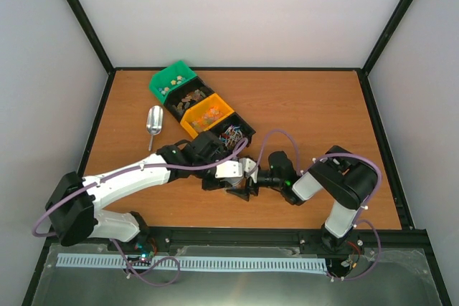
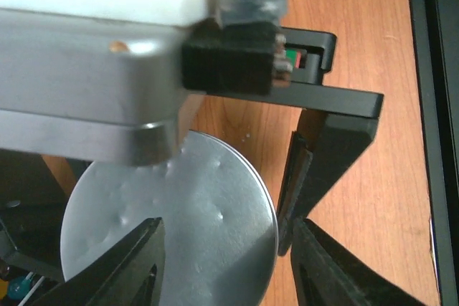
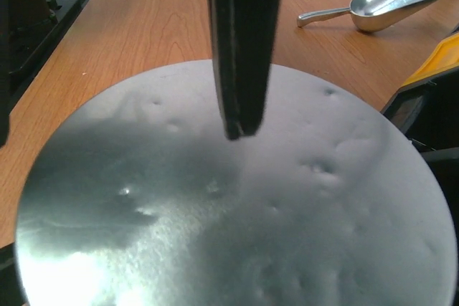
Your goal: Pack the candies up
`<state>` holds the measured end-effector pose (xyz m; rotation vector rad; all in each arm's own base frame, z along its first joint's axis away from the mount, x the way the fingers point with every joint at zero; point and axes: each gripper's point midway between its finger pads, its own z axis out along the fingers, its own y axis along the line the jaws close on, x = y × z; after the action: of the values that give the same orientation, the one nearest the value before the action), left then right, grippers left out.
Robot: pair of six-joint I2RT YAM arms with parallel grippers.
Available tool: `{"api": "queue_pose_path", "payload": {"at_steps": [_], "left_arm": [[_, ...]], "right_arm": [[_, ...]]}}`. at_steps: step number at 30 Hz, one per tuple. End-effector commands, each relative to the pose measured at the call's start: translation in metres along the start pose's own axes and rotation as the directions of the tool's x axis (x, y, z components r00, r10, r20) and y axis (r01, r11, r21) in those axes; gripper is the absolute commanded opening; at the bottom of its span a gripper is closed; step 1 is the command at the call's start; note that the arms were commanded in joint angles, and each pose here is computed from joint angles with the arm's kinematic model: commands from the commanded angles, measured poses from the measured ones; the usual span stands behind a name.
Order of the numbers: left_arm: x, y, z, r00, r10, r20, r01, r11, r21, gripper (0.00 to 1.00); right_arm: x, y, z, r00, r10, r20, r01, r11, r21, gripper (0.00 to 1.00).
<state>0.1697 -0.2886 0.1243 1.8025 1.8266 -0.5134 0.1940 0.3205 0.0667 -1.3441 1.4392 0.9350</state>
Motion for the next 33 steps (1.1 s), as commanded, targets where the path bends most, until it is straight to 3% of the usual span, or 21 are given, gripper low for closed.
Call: {"api": "queue_pose_path", "payload": {"at_steps": [1,7,20,28,32,33], "left_arm": [[-0.009,0.006,0.005,0.995,0.102,0.016,-0.101,0.994,-0.042,0.48],[0.012,0.001,0.006,0.986,0.16,-0.048,-0.162,0.986,-0.042,0.4],[0.046,-0.002,0.004,0.981,0.124,-0.146,-0.136,0.988,-0.071,0.35],[0.083,0.027,-0.012,0.971,-0.022,-0.237,-0.025,0.981,-0.194,0.31],[0.087,0.026,-0.025,0.972,-0.045,-0.232,-0.002,0.98,-0.199,0.33],[0.08,0.02,-0.028,0.98,-0.039,-0.196,0.005,0.985,-0.174,0.44]], "right_arm": [[-0.006,0.001,0.004,1.0,-0.024,0.02,0.024,1.0,-0.004,0.99],[-0.004,0.003,0.002,1.0,-0.022,0.018,0.022,1.0,-0.006,0.93],[0.0,0.011,-0.005,1.0,-0.024,0.011,0.025,1.0,-0.015,0.81],[0.002,0.017,-0.01,1.0,-0.022,0.01,0.023,1.0,-0.021,0.75],[0.002,0.015,-0.01,1.0,-0.008,0.006,0.008,1.0,-0.011,0.75],[0.002,0.014,-0.01,1.0,-0.003,0.006,0.003,1.0,-0.007,0.75]]}}
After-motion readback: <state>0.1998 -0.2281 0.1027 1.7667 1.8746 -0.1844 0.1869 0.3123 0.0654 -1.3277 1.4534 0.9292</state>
